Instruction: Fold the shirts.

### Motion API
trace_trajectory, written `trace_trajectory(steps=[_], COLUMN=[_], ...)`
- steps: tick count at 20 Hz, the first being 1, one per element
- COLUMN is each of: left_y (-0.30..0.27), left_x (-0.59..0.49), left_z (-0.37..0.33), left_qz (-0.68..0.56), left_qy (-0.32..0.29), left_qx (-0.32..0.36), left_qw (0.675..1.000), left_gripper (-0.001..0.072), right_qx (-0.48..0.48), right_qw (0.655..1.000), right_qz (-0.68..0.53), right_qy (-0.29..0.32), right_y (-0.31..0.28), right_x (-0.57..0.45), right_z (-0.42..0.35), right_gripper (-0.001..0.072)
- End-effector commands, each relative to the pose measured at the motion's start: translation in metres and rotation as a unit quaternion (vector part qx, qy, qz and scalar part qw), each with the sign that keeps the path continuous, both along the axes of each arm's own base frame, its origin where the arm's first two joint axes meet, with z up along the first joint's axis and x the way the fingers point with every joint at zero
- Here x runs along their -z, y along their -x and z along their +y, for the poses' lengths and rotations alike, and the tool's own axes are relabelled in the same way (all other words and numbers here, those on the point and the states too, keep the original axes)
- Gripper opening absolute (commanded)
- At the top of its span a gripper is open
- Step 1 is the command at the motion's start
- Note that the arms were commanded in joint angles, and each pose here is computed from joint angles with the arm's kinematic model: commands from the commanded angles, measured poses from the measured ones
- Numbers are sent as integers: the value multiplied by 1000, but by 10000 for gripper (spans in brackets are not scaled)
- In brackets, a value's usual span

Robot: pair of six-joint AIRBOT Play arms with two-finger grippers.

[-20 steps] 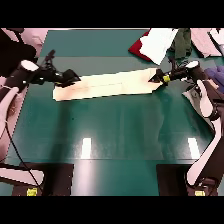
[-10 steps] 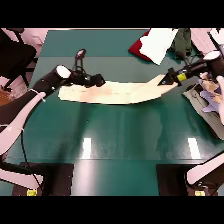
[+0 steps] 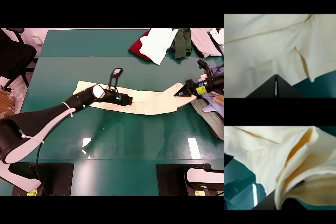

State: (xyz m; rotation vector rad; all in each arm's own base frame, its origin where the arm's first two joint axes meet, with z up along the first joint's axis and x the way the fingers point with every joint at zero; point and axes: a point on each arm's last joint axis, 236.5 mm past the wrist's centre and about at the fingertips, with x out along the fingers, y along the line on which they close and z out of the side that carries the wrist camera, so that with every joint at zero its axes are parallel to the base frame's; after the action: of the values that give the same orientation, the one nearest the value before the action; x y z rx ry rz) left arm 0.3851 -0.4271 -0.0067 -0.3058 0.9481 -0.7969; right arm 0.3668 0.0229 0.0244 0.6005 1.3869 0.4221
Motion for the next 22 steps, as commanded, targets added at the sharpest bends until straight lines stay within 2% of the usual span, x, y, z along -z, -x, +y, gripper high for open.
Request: trace_trajectory(steps=[1,4,8,10,17,22], left_y=[6,-9,6,9,10,-20], left_x=[-11,-11,29,37,50,36], left_z=[-27,-26,-47,-53,-52,-39], left_qz=[-33,-49,9,21,22,9], left_qy=[22,30,8,3,-9,3], left_qx=[-12,-36,15,30,37,10], left_qw=[999,998,1000,999,999,1000], left_gripper=[23,22,23,23,22,22], right_qx=[19,6,9,-20,-105,-170], right_qw=[999,999,996,993,970,964], right_qz=[-27,-18,-74,-104,-214,-203], right_qy=[36,32,40,45,45,18], right_y=[16,34,23,17,-22,-28], right_x=[12,24,-3,-31,-133,-133], right_z=[-8,-1,10,25,105,179], right_gripper=[18,18,18,18,18,18])
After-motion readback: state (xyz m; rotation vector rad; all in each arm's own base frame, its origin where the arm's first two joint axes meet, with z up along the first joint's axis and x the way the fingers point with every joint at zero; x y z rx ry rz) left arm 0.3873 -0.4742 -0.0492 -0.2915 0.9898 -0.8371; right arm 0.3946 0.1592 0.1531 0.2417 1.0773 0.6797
